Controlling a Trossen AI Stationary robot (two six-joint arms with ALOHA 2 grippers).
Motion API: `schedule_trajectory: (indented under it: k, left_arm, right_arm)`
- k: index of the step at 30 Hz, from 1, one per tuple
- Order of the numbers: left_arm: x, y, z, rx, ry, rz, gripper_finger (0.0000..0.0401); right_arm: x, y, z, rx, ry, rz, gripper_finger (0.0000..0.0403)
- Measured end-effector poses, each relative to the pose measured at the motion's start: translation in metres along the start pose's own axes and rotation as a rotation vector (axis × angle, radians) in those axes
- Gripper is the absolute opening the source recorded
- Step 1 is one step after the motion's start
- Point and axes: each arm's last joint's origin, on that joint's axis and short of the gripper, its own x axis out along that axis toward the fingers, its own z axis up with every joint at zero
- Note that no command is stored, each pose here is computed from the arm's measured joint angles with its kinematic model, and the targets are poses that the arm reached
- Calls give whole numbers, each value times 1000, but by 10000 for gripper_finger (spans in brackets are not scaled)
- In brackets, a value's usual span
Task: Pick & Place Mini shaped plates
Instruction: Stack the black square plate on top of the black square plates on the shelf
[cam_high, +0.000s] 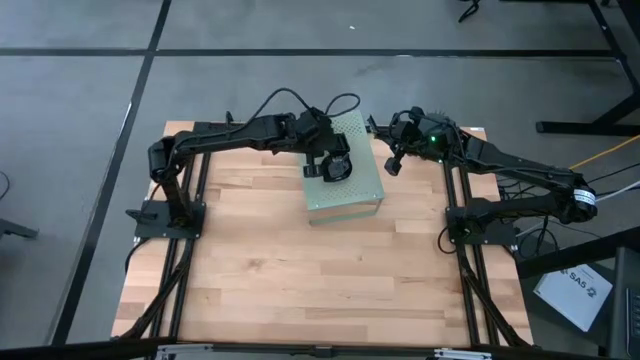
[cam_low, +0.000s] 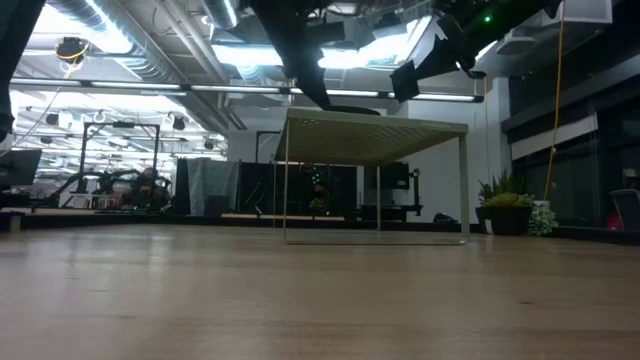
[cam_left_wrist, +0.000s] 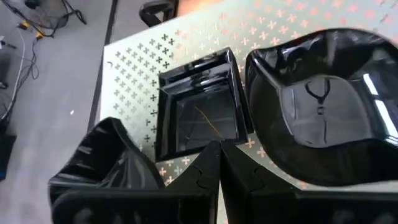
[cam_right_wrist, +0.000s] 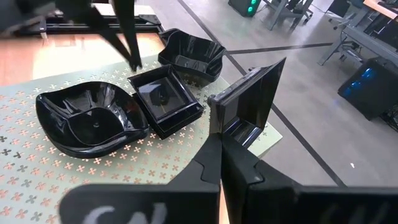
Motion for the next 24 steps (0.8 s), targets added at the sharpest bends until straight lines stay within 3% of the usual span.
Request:
schedule_trajectory:
  k: [17,24]
  left_arm:
    - [15,-1,-2,5,23,5,4]
    - [15,-1,-1,5,21,2,3]
  right_arm:
    - [0,0,0,4,-1,2,2]
    - [21,7,-6,-11,60,62,2]
